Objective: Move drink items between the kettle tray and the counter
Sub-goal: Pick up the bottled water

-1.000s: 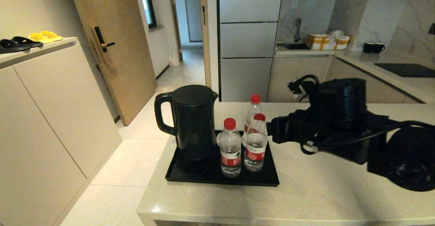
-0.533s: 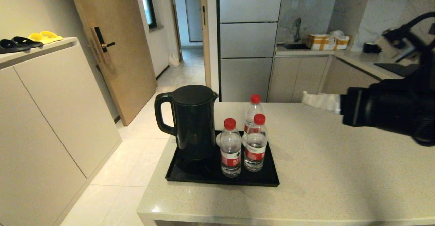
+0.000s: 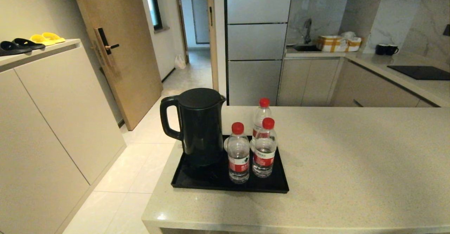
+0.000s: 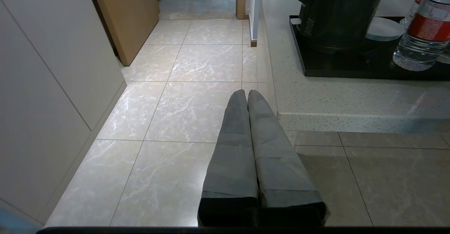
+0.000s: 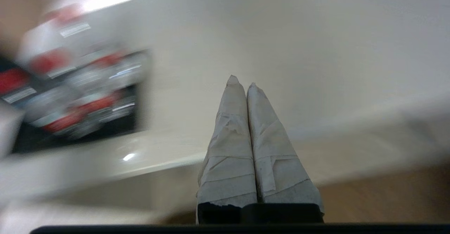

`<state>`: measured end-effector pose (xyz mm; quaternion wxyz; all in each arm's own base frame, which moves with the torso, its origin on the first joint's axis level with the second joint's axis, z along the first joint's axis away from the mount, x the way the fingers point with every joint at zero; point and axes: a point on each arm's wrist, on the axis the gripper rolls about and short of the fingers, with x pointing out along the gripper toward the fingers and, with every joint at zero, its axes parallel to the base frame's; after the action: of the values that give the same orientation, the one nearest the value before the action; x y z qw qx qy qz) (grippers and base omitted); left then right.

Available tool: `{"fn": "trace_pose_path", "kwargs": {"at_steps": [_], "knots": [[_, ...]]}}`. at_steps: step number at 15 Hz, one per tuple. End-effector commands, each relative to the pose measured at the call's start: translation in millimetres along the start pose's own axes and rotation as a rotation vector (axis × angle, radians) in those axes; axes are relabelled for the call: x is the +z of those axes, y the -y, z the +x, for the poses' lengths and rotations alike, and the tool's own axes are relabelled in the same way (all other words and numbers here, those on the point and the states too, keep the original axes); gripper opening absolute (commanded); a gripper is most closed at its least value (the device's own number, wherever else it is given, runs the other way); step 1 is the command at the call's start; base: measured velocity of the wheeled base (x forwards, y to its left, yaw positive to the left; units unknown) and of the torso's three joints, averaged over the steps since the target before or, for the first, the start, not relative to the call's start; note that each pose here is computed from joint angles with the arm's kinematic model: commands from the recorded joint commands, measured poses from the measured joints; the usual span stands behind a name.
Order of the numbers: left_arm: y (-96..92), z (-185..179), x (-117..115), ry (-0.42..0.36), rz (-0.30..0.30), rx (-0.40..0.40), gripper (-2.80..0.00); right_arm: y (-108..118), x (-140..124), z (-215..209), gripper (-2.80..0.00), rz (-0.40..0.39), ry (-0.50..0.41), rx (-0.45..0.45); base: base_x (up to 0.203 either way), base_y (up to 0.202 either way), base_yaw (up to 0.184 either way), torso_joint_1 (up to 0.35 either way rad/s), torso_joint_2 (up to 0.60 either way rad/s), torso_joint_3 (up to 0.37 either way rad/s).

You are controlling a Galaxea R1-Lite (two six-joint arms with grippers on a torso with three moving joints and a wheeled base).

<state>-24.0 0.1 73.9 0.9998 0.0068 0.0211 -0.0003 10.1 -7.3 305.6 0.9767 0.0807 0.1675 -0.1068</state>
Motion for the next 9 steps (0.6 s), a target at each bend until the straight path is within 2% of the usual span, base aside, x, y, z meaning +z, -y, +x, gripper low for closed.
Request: {"fn": "trace_pose_path", "kwargs": {"at_steps": [1,3,6,9], "knots": [[0.0,0,0,-0.001,0.0,0.0,-2.8,33,-32,-80,-2.8,0.043,0.092,-0.18,0.0,0.0,0.0,0.0,0.0,0.0],[0.0,0,0,-0.002,0.0,0.0,-2.8,41,-45,-117,-2.8,0.012,0.123,-0.23,0.0,0.0,0.0,0.0,0.0,0.0],[0.0,0,0,-0.002,0.0,0.0,-2.8,42,-57,-133,-2.8,-0.011,0.112,-0.261,0.0,0.0,0.0,0.0,0.0,0.0],[0.0,0,0,-0.001,0.0,0.0,-2.8,47,-109,-141,-2.8,-0.04,0.124,-0.203,0.0,0.0,0.0,0.0,0.0,0.0]]}}
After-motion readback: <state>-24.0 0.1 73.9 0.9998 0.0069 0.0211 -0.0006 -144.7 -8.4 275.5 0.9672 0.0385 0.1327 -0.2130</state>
